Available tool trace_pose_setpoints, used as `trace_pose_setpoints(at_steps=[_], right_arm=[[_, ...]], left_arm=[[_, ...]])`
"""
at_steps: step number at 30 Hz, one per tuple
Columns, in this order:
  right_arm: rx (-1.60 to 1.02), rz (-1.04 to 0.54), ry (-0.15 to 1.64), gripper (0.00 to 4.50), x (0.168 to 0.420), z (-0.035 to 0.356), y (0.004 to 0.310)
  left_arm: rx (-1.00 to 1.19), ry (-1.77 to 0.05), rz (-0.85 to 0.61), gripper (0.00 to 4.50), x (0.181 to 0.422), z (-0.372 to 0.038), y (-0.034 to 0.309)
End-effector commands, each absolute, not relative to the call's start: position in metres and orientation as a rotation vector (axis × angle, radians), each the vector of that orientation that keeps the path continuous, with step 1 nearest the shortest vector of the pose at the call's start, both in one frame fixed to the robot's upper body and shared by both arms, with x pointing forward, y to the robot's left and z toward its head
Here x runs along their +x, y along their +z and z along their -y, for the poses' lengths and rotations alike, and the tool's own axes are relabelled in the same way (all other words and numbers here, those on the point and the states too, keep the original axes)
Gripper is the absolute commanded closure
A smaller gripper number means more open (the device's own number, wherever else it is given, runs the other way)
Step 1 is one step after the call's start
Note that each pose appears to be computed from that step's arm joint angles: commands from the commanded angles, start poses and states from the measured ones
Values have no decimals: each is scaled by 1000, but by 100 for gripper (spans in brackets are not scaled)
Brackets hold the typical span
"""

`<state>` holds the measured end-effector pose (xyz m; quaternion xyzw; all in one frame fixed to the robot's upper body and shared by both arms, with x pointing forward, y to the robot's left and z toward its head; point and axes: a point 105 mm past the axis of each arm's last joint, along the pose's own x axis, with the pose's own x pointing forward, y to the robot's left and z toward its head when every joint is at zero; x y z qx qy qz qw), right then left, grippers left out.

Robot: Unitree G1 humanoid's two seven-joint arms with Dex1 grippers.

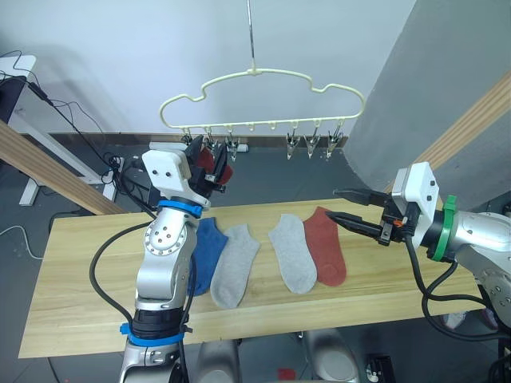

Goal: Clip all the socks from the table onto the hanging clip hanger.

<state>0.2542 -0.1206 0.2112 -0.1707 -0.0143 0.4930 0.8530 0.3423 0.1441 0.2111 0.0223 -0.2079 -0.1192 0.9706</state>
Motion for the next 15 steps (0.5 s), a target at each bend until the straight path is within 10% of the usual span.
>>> trace_pose_setpoints(at_steps=[1, 7, 15], right_arm=[[-382, 61, 1034, 239, 250, 122, 219], [-375, 43, 1044, 239, 248, 121, 216], [-386, -73, 879, 182, 259, 138, 187]], left_arm=[[70, -229, 473, 268, 338, -145, 224], [93, -219, 484, 420, 338, -147, 228], [115, -221, 472, 426, 336, -150, 226]])
